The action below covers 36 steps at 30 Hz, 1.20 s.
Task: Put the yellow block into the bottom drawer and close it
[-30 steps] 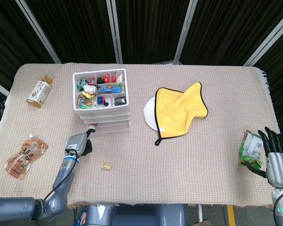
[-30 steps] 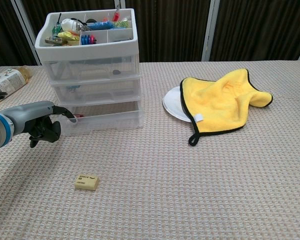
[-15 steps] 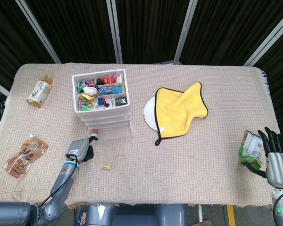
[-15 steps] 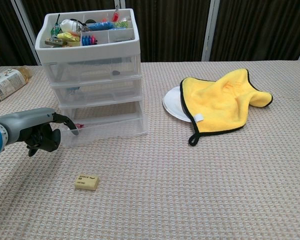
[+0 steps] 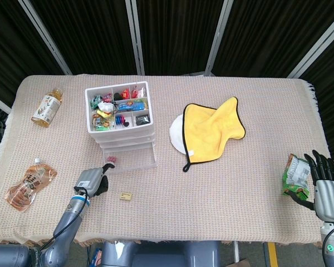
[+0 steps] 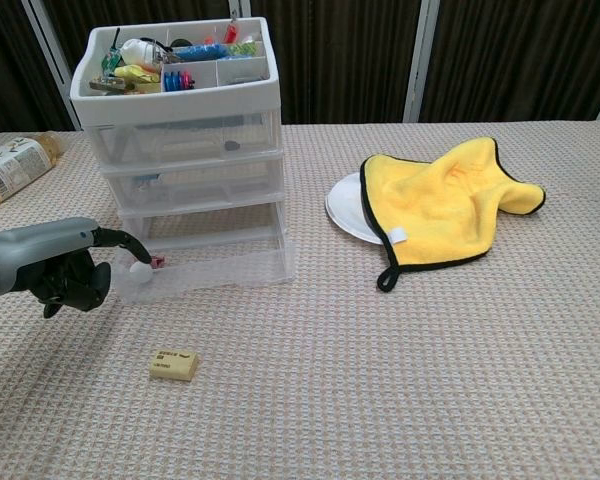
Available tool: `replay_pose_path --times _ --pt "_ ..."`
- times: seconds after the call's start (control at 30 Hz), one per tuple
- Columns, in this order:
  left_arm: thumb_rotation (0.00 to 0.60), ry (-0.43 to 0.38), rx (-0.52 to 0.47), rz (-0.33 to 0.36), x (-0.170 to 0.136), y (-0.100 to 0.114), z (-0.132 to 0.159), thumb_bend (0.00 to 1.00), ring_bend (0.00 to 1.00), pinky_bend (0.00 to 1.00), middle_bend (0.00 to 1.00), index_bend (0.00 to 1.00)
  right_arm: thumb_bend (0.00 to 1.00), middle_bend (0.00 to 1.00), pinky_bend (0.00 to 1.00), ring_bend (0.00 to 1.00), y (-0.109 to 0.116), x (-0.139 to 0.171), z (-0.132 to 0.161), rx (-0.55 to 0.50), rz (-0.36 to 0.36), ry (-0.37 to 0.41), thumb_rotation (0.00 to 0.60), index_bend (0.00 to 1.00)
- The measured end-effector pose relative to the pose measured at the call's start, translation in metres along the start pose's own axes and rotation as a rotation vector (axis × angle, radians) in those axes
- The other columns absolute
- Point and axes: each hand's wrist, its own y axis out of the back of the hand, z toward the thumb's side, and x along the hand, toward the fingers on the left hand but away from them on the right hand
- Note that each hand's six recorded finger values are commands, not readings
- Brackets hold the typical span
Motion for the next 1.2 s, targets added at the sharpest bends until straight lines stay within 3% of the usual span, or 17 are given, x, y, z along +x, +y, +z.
replay_pose_path --times 0.13,0.27,0.4,0.53,0.67,0.83,1.2 --pt "0.6 -0.044 0.027 0.048 -0.002 0.009 0.005 0.34 0.75 0.6 0.79 0.08 0.05 0.0 0.0 0.0 0.0 0.0 0.0 0.001 -0.002 0.0 0.6 0.09" --pt "0.6 -0.109 0.051 0.118 -0.009 0.019 0.013 0.31 0.73 0.58 0.77 0.09 0.05 0.0 0.0 0.0 0.0 0.0 0.0 0.003 -0.003 0.0 0.6 0.09" --pt "0.6 -0.192 0.091 0.166 -0.023 0.022 0.021 0.3 0.8 0.61 0.85 0.16 0.05 0.0 0.0 0.0 0.0 0.0 -0.001 0.003 -0.004 -0.004 0.6 0.09" --pt "0.6 -0.236 0.143 0.149 -0.041 0.013 0.019 0.31 0.87 0.67 0.94 0.27 0.05 0.0 0.0 0.0 0.001 0.0 -0.001 0.005 -0.007 -0.003 0.6 0.09" --pt "0.6 -0.254 0.194 0.123 -0.053 0.005 0.017 0.31 0.92 0.71 1.0 0.31 0.05 0.0 0.0 0.0 0.001 0.0 -0.001 0.004 -0.011 -0.006 0.6 0.09" --pt "0.6 -0.246 0.257 0.105 -0.055 -0.004 0.012 0.3 0.93 0.72 1.0 0.32 0.05 0.0 0.0 0.0 0.001 0.0 -0.001 0.005 -0.013 -0.01 0.6 0.09" --pt "0.6 -0.184 0.275 0.055 -0.033 -0.026 0.008 0.31 0.93 0.73 1.0 0.32 0.05 0.0 0.0 0.0 0.001 -0.001 -0.002 0.005 -0.016 -0.015 0.6 0.09"
